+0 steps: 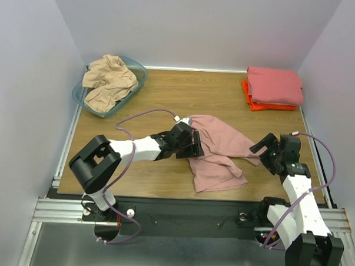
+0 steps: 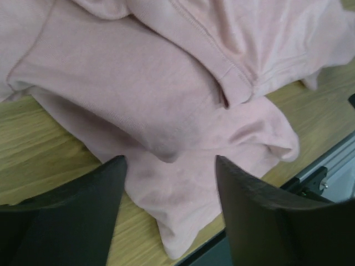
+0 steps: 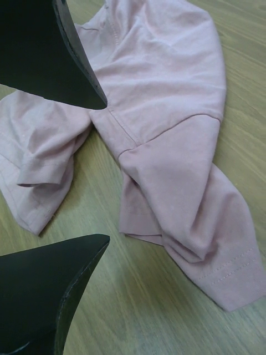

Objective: Fold and stack the t-shirts
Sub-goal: Flatten the tshirt out

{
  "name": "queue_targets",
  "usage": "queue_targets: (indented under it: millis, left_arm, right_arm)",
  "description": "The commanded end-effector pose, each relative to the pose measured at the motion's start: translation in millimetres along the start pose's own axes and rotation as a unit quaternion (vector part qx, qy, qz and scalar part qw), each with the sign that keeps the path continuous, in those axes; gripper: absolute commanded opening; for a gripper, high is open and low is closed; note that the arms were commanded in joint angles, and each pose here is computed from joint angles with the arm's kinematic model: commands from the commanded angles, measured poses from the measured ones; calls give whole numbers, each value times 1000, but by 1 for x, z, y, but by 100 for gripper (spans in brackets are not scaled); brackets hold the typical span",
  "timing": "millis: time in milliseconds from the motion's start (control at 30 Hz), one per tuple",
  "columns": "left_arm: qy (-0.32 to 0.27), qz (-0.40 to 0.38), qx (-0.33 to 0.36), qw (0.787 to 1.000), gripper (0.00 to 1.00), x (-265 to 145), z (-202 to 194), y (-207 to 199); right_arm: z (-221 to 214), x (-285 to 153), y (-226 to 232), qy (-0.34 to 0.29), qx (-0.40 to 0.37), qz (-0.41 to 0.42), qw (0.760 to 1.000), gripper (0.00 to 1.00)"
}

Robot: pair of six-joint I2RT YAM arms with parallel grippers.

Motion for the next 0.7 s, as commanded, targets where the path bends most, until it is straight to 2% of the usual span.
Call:
queue_targets:
  millis: [0, 133, 167, 233, 300, 333, 433, 667]
  left_arm:
    - [-10, -27, -1, 1000, 70, 9, 13, -20]
    - [4, -13, -3, 1000, 48, 25, 11, -17]
    - [3, -7, -2, 1000, 37, 27, 11, -15]
    - [5, 6, 1, 1000, 28, 32, 13, -14]
    - [6, 18, 2, 1000, 7, 34, 15, -13]
    - [6, 23, 5, 1000, 0, 37, 15, -12]
    - [1, 31, 3, 1000, 0, 35, 18, -8]
    - [-48, 55, 12, 997, 0, 3, 24, 1]
  right_arm:
    - [4, 14, -4, -29, 26, -12, 999, 100]
    - [1, 25, 0, -8, 23, 4, 1000, 100]
    - [0, 27, -1, -4, 24, 6, 1000, 100]
    - [0, 33, 0, -1, 25, 10, 1000, 100]
    - [-1, 35, 4, 10, 27, 26, 999, 99]
    - [1, 37, 10, 8, 28, 42, 999, 98]
    - [1, 39, 16, 16, 40, 65, 997, 93]
    - [0, 49, 17, 33, 38, 66, 997, 93]
Point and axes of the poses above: each gripper's point midway between its finger pads, its own x axis out along the fingers, its own y axis along the line the jaws close on, z = x × y, the point moved 8 cm from there along -x, back along the fingers, and after that the axes turned 11 degrees about x, right-handed, at the moved point
